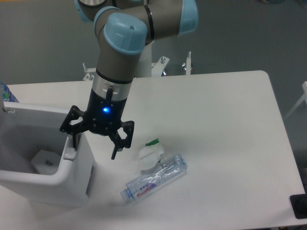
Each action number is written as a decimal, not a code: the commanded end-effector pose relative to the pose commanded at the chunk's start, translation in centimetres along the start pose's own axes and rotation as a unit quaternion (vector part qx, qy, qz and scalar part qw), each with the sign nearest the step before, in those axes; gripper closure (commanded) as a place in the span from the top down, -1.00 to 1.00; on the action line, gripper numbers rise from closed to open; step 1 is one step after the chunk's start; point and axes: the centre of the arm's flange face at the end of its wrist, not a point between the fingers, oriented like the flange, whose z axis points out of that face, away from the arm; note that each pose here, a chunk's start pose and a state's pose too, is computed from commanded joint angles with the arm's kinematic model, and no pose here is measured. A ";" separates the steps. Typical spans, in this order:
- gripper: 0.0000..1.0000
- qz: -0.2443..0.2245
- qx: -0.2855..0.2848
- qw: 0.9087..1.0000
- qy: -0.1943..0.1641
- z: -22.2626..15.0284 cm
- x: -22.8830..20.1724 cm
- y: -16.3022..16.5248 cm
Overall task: Open the trash can
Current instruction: 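Push the lid edge with the gripper to flip the lid open, then withdraw the gripper up and away from the open trash can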
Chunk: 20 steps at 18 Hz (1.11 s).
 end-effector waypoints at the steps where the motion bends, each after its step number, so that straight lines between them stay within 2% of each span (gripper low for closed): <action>1: 1.00 0.000 0.001 1.000 0.000 -0.1 0.0 -0.1; 7: 1.00 0.006 0.012 1.000 -0.002 -1.2 0.4 -0.7; 13: 1.00 0.021 0.008 1.000 -0.006 0.1 -1.3 -1.0; 16: 1.00 0.007 -0.002 0.999 -0.036 0.1 -7.1 0.1; 20: 1.00 0.013 -0.017 0.998 -0.063 0.6 -12.2 1.0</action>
